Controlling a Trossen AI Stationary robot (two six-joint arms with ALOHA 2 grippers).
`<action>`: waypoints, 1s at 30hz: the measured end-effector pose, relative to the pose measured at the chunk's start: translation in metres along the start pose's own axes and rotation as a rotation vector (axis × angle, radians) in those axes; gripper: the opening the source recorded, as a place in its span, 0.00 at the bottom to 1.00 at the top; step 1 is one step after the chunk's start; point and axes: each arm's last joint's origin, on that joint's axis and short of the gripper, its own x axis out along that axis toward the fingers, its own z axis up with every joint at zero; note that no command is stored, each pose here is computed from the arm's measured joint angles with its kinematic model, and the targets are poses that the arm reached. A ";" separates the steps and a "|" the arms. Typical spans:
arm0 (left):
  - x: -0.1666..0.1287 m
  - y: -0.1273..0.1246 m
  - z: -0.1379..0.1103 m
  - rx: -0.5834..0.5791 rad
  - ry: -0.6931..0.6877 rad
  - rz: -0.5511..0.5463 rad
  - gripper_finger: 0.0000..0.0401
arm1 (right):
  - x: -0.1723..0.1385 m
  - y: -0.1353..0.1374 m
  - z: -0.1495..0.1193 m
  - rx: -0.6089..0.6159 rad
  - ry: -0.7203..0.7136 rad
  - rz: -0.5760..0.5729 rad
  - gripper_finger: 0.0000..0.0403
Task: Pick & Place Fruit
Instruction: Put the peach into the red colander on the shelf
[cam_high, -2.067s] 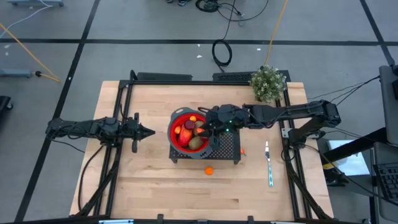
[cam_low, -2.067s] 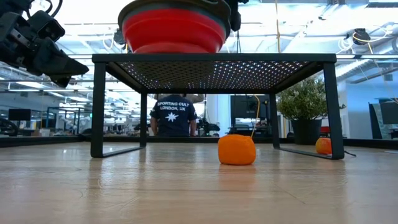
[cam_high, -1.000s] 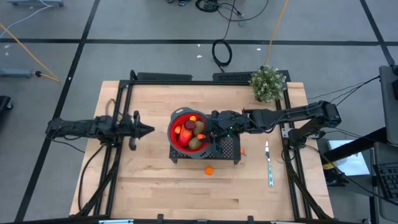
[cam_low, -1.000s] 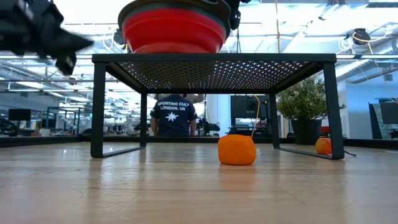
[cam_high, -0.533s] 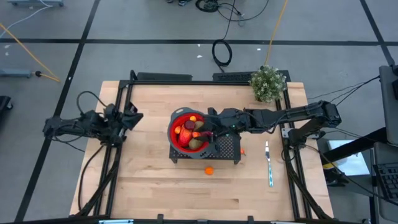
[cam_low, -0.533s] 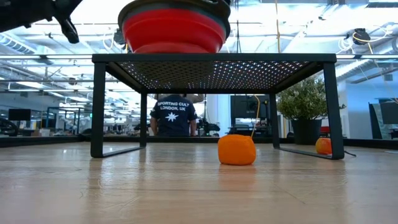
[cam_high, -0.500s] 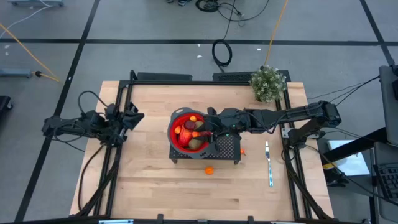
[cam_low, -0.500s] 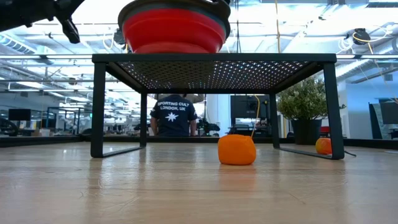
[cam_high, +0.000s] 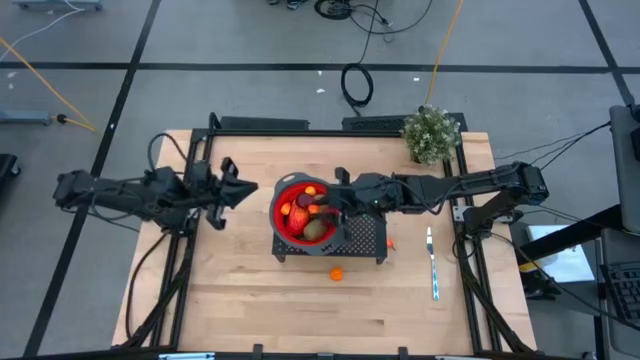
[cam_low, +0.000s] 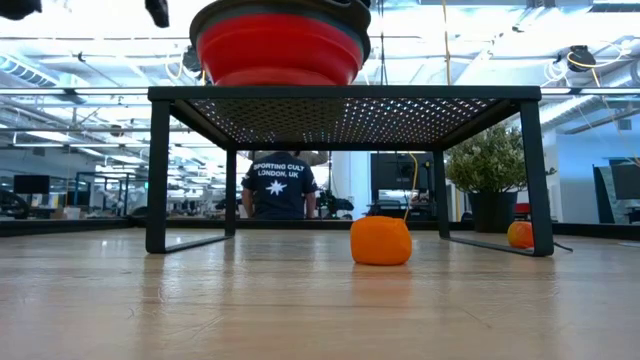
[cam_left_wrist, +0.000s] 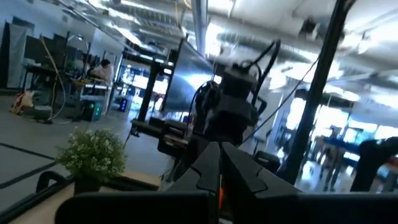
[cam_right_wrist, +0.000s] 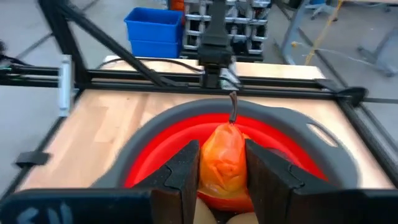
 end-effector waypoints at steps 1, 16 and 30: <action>0.005 -0.001 0.001 0.012 0.014 0.003 0.04 | 0.000 0.000 0.000 -0.005 0.000 -0.012 0.27; 0.071 -0.012 -0.003 0.084 0.161 -0.082 0.34 | 0.000 -0.001 0.003 -0.077 -0.034 -0.015 0.27; 0.102 -0.012 -0.030 0.180 0.271 -0.121 0.54 | 0.000 0.000 0.005 -0.096 -0.052 -0.015 0.27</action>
